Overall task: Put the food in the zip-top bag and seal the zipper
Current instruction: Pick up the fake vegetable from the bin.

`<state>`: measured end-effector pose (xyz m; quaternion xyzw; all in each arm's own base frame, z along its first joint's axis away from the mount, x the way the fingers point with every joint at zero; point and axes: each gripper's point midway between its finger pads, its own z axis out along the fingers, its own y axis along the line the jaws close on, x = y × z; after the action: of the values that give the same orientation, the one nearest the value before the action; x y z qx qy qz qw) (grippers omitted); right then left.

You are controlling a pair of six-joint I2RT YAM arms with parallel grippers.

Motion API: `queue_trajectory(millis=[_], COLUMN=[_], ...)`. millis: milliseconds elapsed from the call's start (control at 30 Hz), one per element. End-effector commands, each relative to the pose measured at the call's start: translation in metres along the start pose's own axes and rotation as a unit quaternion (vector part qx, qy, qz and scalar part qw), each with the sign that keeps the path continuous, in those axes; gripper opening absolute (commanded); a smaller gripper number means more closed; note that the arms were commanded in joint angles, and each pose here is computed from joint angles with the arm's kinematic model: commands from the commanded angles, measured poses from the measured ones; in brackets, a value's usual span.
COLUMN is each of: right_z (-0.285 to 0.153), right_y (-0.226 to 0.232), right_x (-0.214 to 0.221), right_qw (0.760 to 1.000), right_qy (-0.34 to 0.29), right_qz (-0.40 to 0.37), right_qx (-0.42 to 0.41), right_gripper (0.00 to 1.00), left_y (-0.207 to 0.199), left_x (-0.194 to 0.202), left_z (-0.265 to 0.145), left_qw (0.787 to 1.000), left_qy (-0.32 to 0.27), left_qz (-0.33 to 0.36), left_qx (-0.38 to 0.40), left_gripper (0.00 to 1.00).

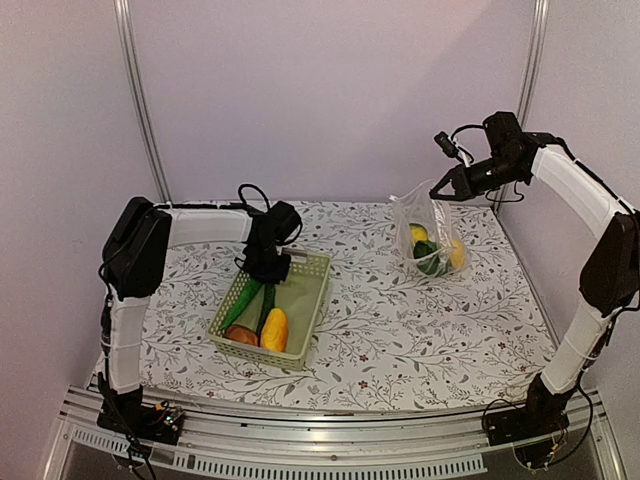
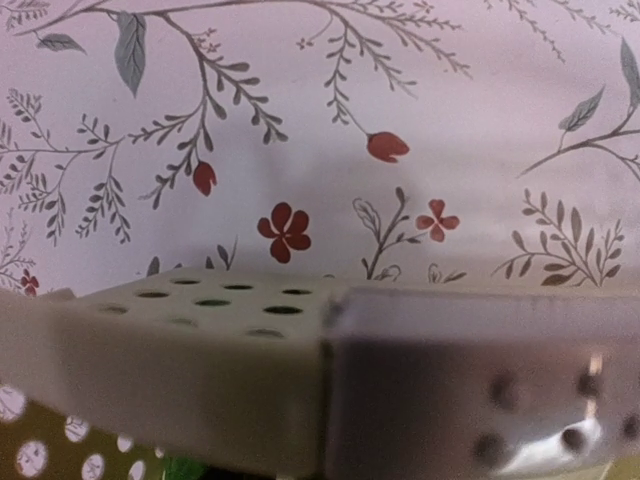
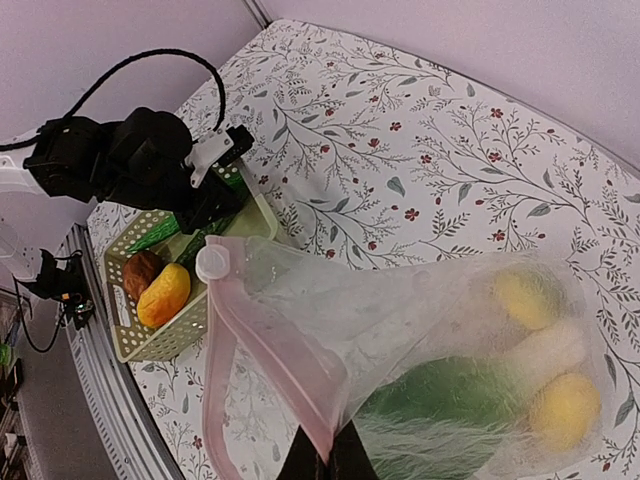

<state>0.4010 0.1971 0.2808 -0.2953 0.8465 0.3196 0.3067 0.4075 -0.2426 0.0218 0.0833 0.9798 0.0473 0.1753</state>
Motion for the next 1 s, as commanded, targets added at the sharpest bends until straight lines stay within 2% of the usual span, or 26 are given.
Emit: queue_trajectory(millis=[0,233,333,533,700,800,867,967], right_z=[-0.007,-0.007,-0.006,-0.005,-0.005,-0.002,-0.001,-0.001], right_y=[0.011,0.012,0.013,0.012,0.014,0.016,0.018,0.023], right_x=[-0.005,-0.006,-0.005,0.001,0.003,0.005,0.004,0.004], right_qw=[1.000,1.000,1.000,1.000,1.000,1.000,1.000,1.000], right_qy=[-0.013,-0.013,-0.012,-0.008,-0.007,-0.003,-0.003,-0.002], right_qz=[-0.015,-0.017,-0.017,-0.015,-0.014,-0.013,-0.015,-0.018], right_qx=[-0.007,-0.007,-0.008,-0.005,-0.007,-0.009,-0.010,-0.015], right_gripper=[0.00,0.00,0.00,0.00,0.00,0.00,0.00,0.00], left_y=[0.002,0.001,0.003,0.005,-0.005,-0.019,-0.037,-0.064], left_x=[-0.001,-0.017,-0.028,-0.047,-0.068,-0.083,-0.090,-0.086], left_z=[0.002,-0.028,-0.051,-0.105,-0.161,-0.203,-0.243,-0.319], left_qw=[1.000,0.999,0.998,0.993,0.975,0.951,0.924,0.854], left_qy=[0.012,-0.020,-0.046,-0.107,-0.204,-0.281,-0.341,-0.457], left_qz=[-0.009,-0.019,-0.024,-0.042,-0.044,-0.035,-0.010,0.041], left_qx=[0.007,0.016,0.021,0.042,0.077,0.123,0.172,0.243], left_gripper=[0.24,0.15,0.03,0.00,0.00,0.00,0.00,0.00])
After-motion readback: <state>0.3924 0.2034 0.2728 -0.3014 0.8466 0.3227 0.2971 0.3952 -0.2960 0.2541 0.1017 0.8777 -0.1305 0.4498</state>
